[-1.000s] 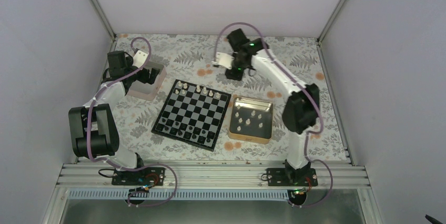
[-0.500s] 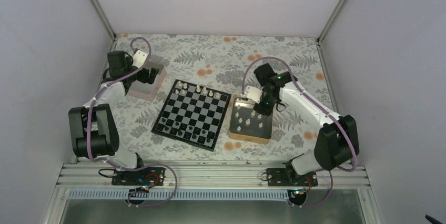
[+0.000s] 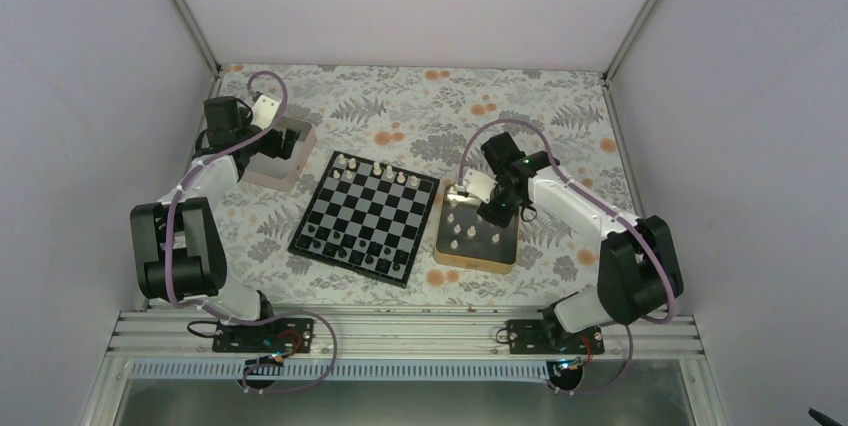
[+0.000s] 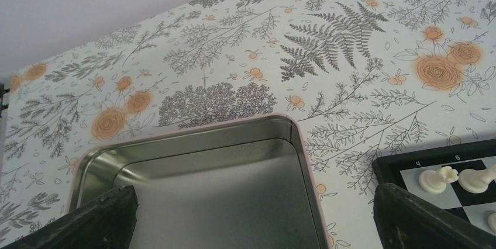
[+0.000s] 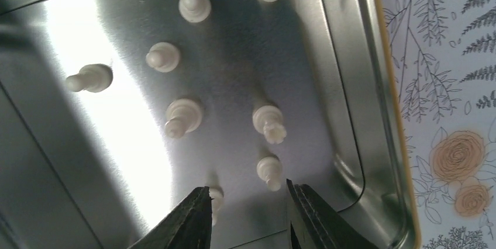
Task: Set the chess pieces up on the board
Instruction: Pick up the chess piece from the storage box.
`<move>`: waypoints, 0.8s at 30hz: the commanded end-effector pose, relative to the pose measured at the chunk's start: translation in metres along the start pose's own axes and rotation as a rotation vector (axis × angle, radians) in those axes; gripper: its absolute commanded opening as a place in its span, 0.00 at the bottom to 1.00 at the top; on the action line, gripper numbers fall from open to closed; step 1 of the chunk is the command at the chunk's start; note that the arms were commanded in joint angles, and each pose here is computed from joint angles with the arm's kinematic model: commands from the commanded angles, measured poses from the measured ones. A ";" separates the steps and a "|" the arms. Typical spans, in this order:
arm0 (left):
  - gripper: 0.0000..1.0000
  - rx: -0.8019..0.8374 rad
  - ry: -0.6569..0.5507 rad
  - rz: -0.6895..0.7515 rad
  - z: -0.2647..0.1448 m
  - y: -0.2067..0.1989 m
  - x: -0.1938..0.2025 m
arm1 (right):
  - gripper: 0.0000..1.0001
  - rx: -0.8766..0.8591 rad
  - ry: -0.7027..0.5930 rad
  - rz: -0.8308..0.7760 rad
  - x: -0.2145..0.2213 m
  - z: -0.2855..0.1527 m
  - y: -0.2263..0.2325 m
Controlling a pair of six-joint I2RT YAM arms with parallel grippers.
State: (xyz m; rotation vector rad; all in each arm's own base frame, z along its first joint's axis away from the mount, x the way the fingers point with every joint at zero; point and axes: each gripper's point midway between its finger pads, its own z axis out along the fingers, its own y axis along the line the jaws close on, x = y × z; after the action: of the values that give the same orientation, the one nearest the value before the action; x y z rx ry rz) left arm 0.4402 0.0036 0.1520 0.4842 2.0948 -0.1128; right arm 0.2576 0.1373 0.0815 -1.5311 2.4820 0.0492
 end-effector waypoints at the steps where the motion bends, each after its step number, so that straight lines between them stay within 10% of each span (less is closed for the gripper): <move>1: 1.00 -0.019 -0.010 0.003 -0.001 0.005 -0.001 | 0.35 0.071 -0.014 0.022 -0.005 0.009 -0.015; 24: 1.00 -0.016 -0.002 0.005 0.002 0.004 0.004 | 0.38 -0.018 0.002 0.023 -0.016 0.041 -0.025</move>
State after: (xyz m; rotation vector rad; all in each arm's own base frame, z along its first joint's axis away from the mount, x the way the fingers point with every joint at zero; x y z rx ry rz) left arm 0.4406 0.0051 0.1517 0.4804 2.0967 -0.1028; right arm 0.2793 0.1380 0.0413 -1.5238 2.5496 0.0501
